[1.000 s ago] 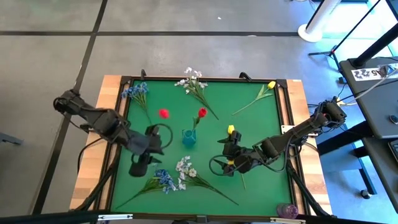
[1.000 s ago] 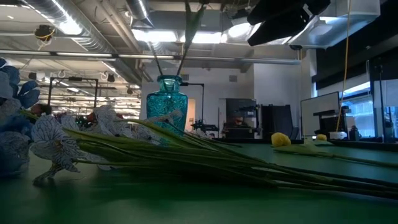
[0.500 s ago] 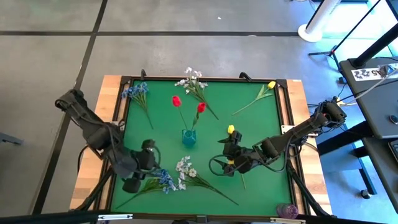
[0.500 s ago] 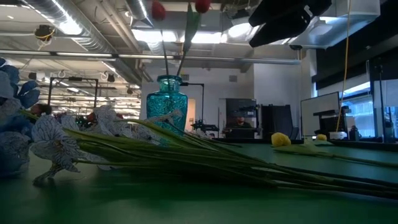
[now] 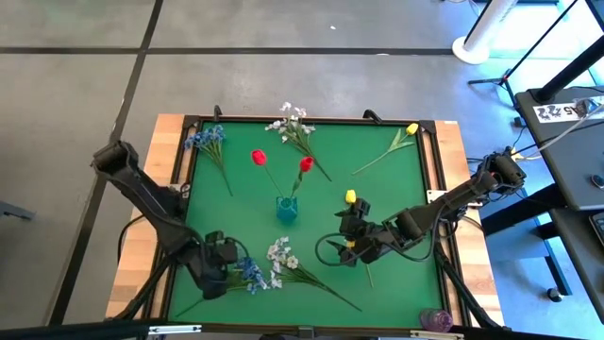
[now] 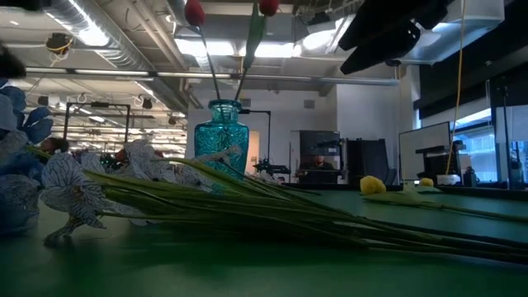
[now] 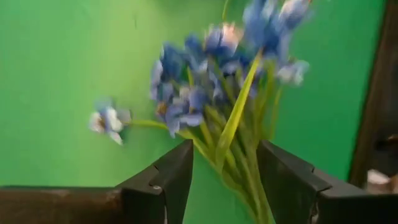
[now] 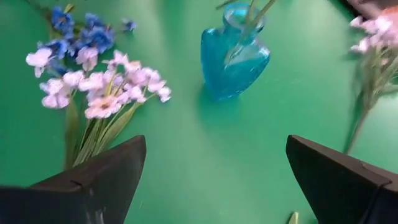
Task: Sort flowers into vase by color
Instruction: Put the blue flowers into the blue vase
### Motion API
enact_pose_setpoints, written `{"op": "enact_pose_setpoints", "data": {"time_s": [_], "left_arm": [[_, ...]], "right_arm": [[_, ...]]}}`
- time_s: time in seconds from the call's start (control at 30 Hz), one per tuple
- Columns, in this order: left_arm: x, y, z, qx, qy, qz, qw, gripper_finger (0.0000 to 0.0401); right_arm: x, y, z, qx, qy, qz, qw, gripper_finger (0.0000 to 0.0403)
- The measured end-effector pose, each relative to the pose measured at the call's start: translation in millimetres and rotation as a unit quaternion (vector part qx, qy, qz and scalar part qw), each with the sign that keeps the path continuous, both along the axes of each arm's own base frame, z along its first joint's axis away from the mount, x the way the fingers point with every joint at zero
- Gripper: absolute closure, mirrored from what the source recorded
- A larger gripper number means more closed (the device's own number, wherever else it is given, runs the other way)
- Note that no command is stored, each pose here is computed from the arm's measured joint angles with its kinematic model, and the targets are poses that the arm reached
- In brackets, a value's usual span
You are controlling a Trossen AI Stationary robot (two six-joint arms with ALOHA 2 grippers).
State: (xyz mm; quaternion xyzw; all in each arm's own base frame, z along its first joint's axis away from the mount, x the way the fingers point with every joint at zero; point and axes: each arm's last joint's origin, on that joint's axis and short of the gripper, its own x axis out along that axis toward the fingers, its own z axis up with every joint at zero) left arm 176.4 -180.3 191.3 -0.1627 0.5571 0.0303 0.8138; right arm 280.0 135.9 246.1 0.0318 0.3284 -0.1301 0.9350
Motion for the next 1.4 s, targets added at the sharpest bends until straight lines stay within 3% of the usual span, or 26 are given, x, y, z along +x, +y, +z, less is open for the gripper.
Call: {"op": "enact_pose_setpoints", "data": {"time_s": [0.23,0.53,0.67,0.9,1.0,1.2,1.4], "left_arm": [[11,-13,-24,0.007,0.027,-0.033,0.999,0.0219],[24,-27,-52,0.020,0.013,-0.071,0.997,0.0224],[25,-28,-57,0.038,0.015,-0.081,0.996,0.0263],[22,-30,-54,0.067,-0.003,-0.114,0.991,0.0386],[21,-32,-41,0.108,-0.023,-0.134,0.985,0.0388],[24,-35,24,0.170,-0.167,-0.165,0.957,0.0394],[18,-18,104,0.266,-0.364,-0.143,0.881,0.0396]], "right_arm": [[-4,0,-5,0.045,0.036,-0.003,0.998,0.0015],[-8,-3,-8,0.031,0.052,-0.024,0.998,0.0015],[-8,-5,-7,0.009,0.042,-0.039,0.998,0.0015],[-8,-5,-7,-0.006,0.039,-0.039,0.998,0.0015],[-8,-5,-7,-0.005,0.039,-0.039,0.998,0.0015],[-8,-5,-7,0.005,0.032,-0.050,0.998,0.0015],[-8,-5,-6,0.012,0.023,-0.066,0.997,0.0015]]}}
